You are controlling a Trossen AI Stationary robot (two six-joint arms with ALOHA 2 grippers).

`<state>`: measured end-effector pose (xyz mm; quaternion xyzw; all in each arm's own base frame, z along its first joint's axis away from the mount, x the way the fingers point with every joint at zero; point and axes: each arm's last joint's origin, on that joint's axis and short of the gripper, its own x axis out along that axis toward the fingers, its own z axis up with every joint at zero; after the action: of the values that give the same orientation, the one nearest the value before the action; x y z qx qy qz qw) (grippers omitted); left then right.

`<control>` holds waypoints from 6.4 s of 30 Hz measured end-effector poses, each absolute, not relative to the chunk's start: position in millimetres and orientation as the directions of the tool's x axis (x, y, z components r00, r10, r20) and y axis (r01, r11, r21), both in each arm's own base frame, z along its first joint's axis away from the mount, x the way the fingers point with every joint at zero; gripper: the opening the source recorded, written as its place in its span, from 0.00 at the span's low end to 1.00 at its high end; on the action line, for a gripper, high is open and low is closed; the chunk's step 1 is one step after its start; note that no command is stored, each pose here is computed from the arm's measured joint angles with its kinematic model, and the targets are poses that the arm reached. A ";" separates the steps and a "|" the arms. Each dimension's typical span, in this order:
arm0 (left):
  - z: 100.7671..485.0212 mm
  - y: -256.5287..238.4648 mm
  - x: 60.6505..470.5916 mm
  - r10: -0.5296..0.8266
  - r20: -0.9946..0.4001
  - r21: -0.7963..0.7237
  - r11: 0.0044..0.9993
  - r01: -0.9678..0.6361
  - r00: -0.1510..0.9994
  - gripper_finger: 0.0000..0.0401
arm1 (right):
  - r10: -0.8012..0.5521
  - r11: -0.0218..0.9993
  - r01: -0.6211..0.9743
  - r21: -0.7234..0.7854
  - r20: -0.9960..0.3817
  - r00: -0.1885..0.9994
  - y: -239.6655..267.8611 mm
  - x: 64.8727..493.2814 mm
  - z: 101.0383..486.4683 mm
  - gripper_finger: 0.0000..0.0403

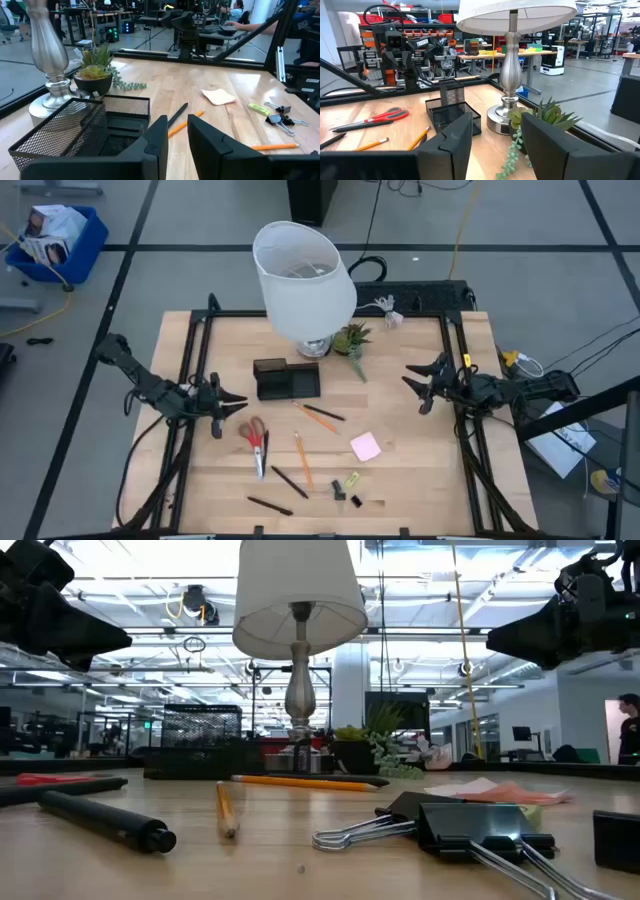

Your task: Pick and place office supplies into organizer

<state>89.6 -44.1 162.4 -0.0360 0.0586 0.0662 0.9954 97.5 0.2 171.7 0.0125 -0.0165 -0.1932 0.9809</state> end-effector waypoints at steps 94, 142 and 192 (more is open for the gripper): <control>162.4 -44.1 89.6 0.127 -0.121 -0.065 0.989 -0.136 0.984 0.19 | -0.265 0.837 0.284 0.468 -0.107 0.958 6.9 109.9 158.8 0.28; 162.3 -44.1 89.6 0.127 -0.122 -0.064 0.989 -0.136 0.984 0.19 | -0.224 0.972 0.234 -0.004 -0.298 0.928 77.5 297.4 110.0 0.61; 164.0 -44.3 89.9 0.126 -0.106 -0.080 0.988 -0.135 0.986 0.19 | -0.292 0.939 0.344 0.009 -0.509 0.810 58.1 293.9 61.0 0.52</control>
<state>89.9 -44.3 164.0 -0.0435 0.0503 0.0656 0.9956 293.9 58.1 61.0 0.0504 0.2591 -0.1672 0.9499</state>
